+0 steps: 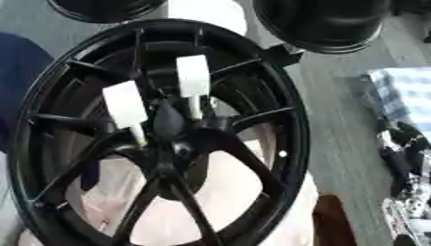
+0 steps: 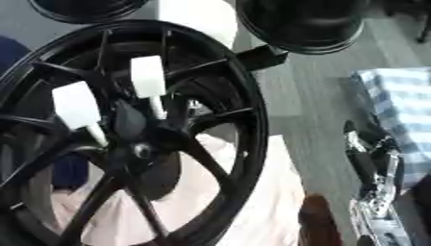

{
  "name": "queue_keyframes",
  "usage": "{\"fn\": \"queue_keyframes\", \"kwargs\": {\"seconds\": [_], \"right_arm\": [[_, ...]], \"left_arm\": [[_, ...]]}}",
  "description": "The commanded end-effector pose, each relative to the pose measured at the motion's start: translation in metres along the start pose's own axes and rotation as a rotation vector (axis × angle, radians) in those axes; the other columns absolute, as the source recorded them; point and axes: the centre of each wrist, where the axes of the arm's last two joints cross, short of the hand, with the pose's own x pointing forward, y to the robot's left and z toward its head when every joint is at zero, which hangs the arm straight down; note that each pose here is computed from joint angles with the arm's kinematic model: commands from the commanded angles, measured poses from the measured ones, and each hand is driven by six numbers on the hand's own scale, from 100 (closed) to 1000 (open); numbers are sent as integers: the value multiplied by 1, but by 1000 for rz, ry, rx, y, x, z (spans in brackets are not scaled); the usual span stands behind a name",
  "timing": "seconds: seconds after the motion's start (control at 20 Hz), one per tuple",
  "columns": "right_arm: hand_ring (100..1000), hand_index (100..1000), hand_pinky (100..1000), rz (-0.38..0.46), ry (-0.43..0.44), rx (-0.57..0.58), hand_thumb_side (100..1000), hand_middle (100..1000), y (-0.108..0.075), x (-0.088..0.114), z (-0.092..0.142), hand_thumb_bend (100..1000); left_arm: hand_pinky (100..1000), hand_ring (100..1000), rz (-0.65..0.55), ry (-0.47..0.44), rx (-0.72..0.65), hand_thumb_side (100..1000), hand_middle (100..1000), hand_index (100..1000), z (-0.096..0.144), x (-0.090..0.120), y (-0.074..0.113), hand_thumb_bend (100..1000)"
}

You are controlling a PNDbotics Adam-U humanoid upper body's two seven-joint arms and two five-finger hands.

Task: Pull the pin out of the wheel hub.

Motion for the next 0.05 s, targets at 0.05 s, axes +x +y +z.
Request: {"fn": "queue_keyframes", "kwargs": {"seconds": [0.05], "right_arm": [[756, 734, 684, -6, -24, 7, 322, 601, 0, 6, -6, 449]], "left_arm": [[571, 552, 162, -44, 28, 900, 526, 686, 5, -10, -20, 100]]}}
